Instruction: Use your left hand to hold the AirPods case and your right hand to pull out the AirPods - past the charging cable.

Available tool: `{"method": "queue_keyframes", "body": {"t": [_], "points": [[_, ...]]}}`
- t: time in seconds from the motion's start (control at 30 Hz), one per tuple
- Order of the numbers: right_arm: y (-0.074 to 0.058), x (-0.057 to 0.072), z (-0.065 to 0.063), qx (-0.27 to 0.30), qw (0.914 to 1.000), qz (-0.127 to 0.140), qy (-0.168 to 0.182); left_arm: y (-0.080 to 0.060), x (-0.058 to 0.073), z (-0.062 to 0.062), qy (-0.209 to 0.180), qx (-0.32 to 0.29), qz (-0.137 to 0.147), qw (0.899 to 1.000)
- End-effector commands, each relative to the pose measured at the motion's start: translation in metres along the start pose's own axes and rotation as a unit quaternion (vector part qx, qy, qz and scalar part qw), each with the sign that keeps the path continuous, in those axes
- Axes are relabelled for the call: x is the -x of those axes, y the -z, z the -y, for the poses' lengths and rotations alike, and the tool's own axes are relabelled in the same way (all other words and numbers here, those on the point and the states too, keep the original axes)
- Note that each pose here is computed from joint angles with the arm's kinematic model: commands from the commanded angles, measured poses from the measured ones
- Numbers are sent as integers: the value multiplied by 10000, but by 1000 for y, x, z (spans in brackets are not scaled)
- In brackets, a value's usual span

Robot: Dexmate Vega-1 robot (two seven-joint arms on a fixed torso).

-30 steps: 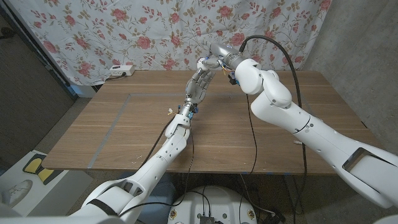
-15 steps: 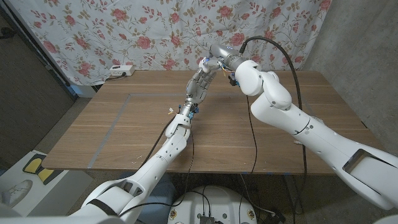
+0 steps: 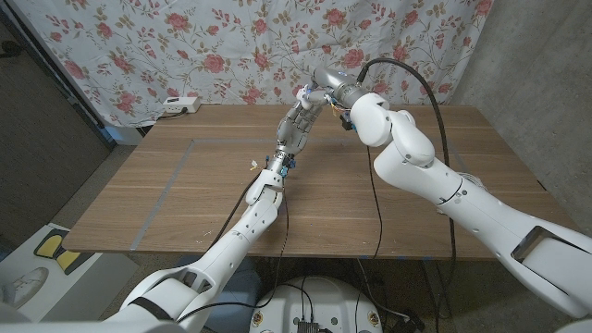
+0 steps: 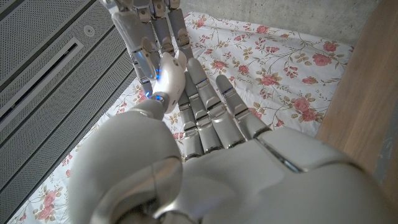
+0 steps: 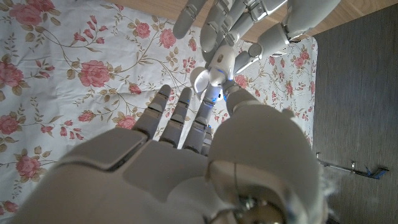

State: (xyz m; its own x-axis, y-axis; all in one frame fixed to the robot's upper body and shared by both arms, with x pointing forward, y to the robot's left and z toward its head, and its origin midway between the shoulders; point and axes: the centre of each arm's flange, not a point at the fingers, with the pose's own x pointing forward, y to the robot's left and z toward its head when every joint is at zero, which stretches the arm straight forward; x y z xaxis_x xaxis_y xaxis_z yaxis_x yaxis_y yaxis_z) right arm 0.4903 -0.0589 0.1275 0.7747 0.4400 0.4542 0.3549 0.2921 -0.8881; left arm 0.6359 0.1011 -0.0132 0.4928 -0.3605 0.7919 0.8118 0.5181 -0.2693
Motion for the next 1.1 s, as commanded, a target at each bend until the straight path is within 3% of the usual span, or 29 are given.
{"method": "queue_keyframes", "body": {"t": [0.03, 0.67, 1.1], "points": [[2, 4, 2, -118, 9995, 57, 291, -1, 3, -1, -51, 12, 24, 10000], [14, 10, 16, -241, 9954, -34, 922, 0, 3, -3, -64, 31, -10, 10000], [18, 9, 19, -296, 9940, -48, 1056, -2, 2, -4, -93, 5, 10, 10000]]}}
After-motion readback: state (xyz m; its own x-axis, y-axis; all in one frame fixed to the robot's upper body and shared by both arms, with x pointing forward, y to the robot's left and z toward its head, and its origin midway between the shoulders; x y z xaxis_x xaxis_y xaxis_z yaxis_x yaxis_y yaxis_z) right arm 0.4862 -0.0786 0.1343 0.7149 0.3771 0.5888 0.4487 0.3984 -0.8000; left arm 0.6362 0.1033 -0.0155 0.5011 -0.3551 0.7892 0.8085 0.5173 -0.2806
